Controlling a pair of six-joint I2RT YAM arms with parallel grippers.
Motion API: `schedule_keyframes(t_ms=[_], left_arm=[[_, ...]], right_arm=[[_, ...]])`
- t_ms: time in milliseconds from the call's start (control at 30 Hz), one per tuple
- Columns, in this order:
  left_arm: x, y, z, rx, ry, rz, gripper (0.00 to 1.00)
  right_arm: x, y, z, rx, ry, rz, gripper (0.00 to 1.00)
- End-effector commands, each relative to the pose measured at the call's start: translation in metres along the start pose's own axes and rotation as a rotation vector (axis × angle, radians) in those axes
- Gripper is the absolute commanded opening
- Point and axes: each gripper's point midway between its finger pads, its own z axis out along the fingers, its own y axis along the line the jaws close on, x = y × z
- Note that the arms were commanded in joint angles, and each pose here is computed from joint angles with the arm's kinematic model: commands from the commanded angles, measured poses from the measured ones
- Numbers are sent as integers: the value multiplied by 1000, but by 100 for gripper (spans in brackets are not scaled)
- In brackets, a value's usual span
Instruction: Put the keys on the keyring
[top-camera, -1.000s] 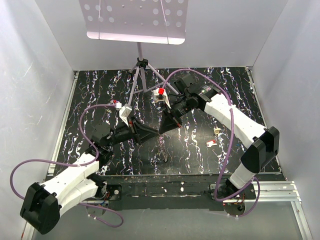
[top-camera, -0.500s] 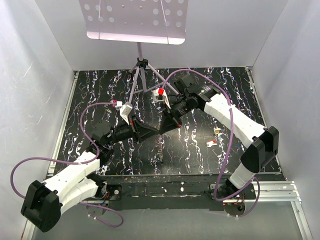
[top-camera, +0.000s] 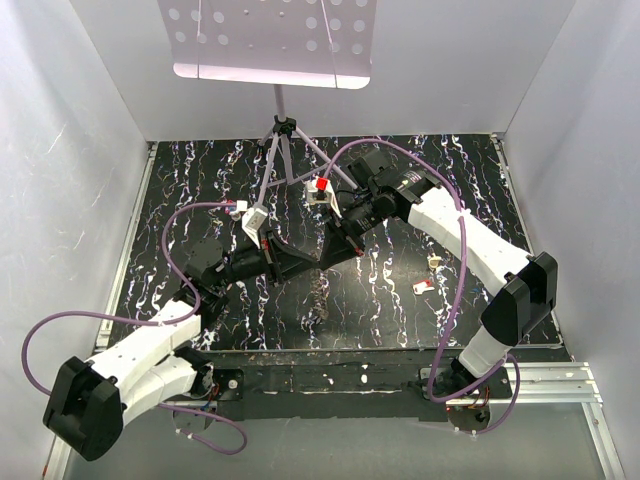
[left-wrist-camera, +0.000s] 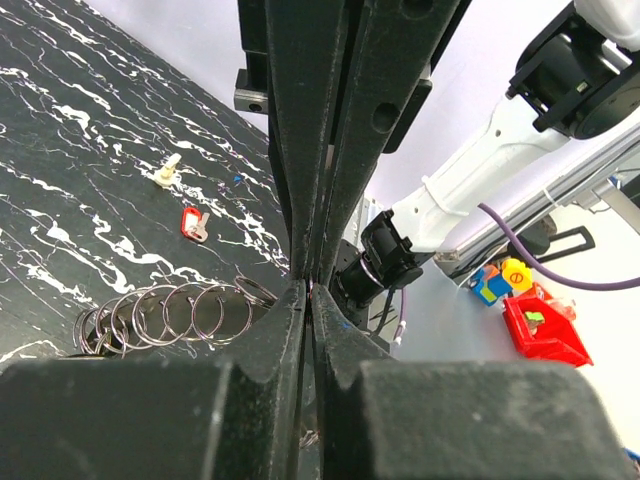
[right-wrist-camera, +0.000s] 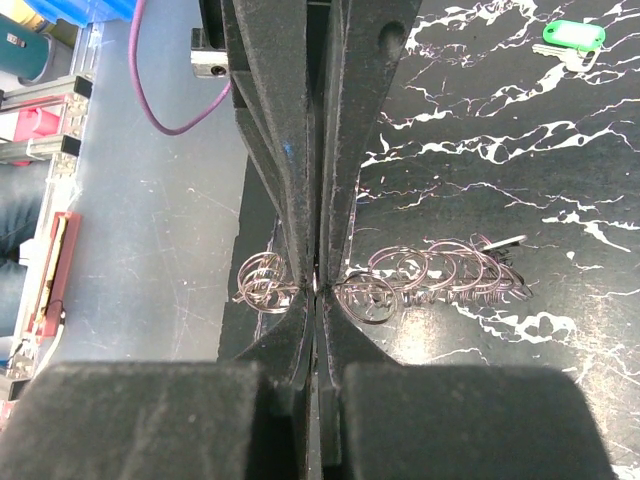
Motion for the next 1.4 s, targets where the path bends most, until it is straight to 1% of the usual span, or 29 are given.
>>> schedule_keyframes(t_ms=[0, 67, 167, 267, 567, 667, 733, 967, 1000, 1033, 1067, 1100, 1133, 1167, 1233, 1367], left_arm=[[-8, -7, 4, 32, 14, 35, 2], [-6, -6, 4, 30, 26, 27, 3], [-5, -5, 3, 21, 28, 27, 11], [-3, -4, 2, 16, 28, 22, 13], [-3, -5, 1, 15, 28, 27, 10], [-2, -4, 2, 20, 34, 25, 6], [-1, -4, 2, 25, 38, 26, 0], [-1, -4, 0, 16, 29, 49, 0], [-2, -4, 0, 10, 27, 60, 0], [-3, -3, -1, 5, 21, 74, 0], [-3, -3, -3, 1, 17, 87, 0], [-4, -3, -4, -2, 10, 104, 0], [-4, -5, -5, -1, 4, 122, 0], [-5, -5, -7, -3, -4, 139, 0], [-7, -9, -11, 5, -24, 182, 0], [-10, -22, -17, 59, -71, 271, 0]], right_arm=[[-14, 8, 1, -32, -34, -46, 1], [-14, 9, 1, -33, -33, -45, 1], [-14, 8, 0, -29, -32, -43, 1], [-14, 7, 0, -27, -32, -44, 1], [-13, 8, 1, -29, -30, -41, 1], [-13, 8, 1, -29, -30, -43, 1], [-13, 7, 1, -29, -30, -42, 1], [-15, 10, 0, -41, -36, -42, 1], [-16, 12, 0, -45, -37, -44, 3], [-16, 12, 0, -46, -37, -43, 14], [-17, 14, -1, -46, -38, -47, 27], [-17, 16, -3, -45, -39, -51, 37], [-17, 18, -4, -45, -37, -62, 45], [-18, 19, -7, -40, -38, -76, 51], [-19, 23, -14, -30, -44, -94, 58], [-20, 31, -33, -20, -74, -135, 60]])
